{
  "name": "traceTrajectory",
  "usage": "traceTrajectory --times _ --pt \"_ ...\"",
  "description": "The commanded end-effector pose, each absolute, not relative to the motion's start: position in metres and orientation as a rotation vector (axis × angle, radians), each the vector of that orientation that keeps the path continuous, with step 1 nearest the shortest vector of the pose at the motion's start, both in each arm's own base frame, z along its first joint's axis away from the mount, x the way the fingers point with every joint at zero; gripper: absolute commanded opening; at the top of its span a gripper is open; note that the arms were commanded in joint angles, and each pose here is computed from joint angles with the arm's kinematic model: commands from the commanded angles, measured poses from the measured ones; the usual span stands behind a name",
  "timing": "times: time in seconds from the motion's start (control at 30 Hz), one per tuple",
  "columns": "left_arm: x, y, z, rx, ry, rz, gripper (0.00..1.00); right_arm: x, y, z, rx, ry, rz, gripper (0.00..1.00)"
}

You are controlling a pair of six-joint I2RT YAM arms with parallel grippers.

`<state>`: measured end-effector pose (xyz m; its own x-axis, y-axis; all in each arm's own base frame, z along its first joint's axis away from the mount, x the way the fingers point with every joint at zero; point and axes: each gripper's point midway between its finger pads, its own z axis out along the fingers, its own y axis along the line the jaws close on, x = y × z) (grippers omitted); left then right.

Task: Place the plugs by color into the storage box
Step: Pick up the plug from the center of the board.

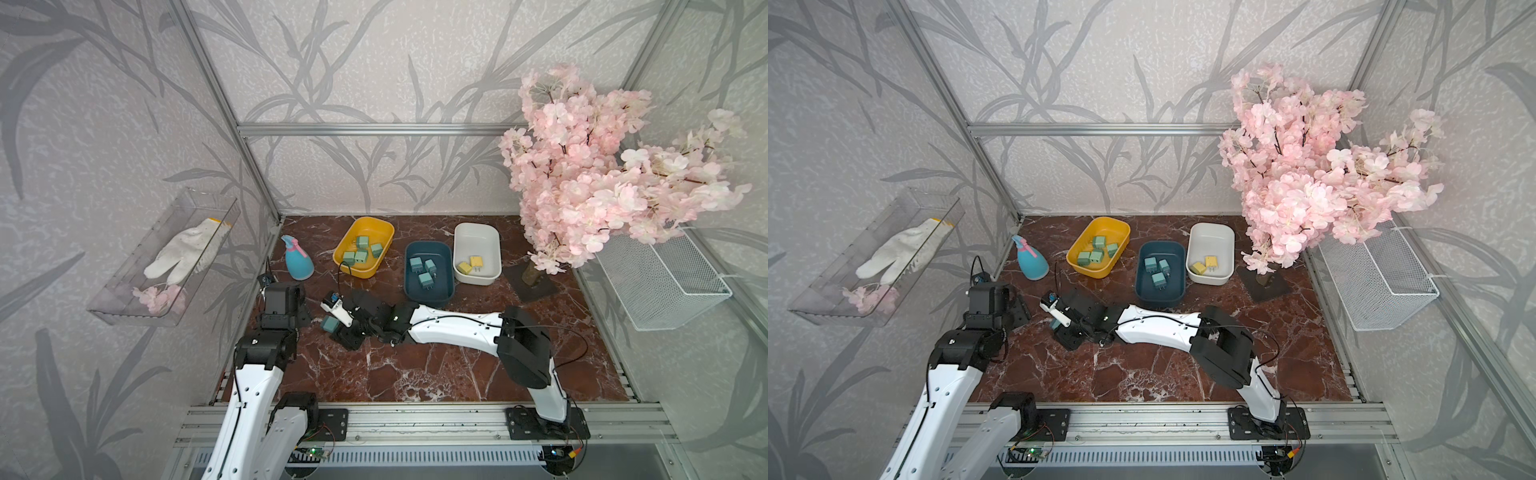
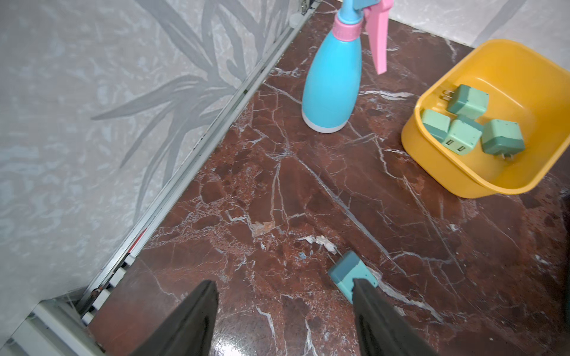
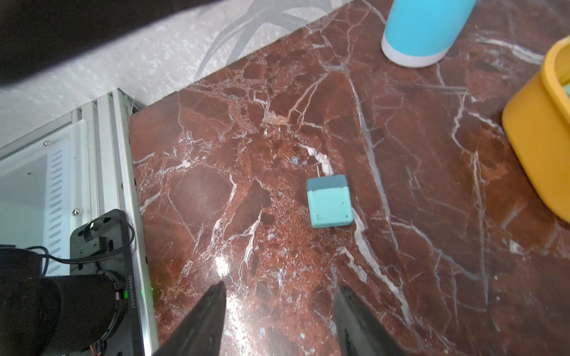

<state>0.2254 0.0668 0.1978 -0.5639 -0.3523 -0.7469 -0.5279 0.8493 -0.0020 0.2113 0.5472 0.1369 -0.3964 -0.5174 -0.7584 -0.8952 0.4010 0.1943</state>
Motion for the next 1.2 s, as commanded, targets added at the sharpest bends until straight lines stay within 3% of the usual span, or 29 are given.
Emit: traceTrajectory --times 0.0,0.23,0.57,1.17 --pt "0.219 0.081 0.208 -0.708 2.183 0.35 0.73 0.226 0.561 0.13 -1.211 1.984 0.898 0.63" --pt "0.223 0.076 0.204 -0.702 2.204 0.305 0.75 0.245 0.579 0.101 -1.257 1.969 0.867 0.7" --pt "0.232 0.06 0.192 -0.676 2.247 0.18 0.75 0.262 0.592 0.07 -1.264 2.002 0.793 0.7" --pt "0.233 0.055 0.194 -0.656 2.23 0.142 0.76 0.266 0.595 0.04 -1.316 2.049 0.769 0.6"
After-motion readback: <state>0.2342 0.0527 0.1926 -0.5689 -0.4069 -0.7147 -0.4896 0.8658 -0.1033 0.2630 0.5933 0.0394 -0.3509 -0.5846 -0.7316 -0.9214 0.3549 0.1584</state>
